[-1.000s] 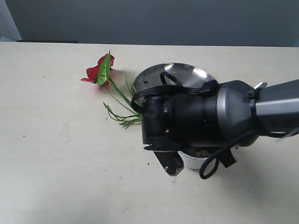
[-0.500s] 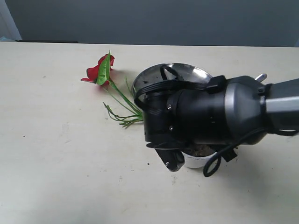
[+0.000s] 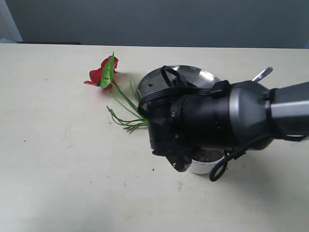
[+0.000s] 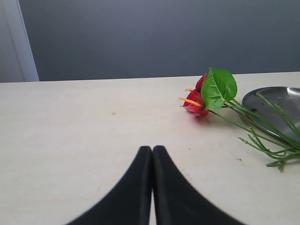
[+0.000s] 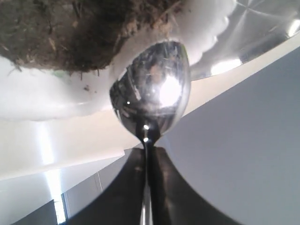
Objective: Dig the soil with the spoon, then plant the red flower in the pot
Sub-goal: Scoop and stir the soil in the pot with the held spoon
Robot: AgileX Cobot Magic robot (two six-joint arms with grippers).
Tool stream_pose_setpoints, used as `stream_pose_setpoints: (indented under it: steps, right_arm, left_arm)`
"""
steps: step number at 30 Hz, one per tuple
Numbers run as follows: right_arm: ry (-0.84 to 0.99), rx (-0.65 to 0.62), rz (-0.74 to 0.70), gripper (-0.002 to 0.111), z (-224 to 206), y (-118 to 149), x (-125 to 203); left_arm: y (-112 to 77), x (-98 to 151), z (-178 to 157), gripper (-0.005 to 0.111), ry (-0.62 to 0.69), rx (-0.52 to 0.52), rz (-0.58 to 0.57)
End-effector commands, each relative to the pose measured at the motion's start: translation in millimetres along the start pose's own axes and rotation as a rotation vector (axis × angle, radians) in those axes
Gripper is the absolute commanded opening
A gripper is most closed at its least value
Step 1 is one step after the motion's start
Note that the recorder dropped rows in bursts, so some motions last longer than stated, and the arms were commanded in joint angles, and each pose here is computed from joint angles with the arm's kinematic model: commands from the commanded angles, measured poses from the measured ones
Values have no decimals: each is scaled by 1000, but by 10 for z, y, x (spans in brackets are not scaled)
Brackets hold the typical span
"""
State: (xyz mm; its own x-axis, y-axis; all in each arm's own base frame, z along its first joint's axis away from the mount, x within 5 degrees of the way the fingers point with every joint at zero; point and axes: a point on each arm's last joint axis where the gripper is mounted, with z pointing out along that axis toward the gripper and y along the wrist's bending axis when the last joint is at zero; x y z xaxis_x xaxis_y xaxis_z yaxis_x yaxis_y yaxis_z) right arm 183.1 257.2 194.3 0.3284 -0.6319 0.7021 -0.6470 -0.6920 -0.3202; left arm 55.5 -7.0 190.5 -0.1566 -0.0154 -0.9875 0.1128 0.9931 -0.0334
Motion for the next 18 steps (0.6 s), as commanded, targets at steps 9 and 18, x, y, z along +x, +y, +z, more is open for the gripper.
stream_pose_setpoints:
  steps: [9, 18]
  right_arm:
    - [-8, 25, 33, -1, -77, -19, 111]
    - [21, -40, -43, -1, 121, 27, -149]
  left_arm:
    - [-5, -19, -7, 0, -14, 8, -7]
    - [-5, -19, -7, 0, -14, 8, -7]
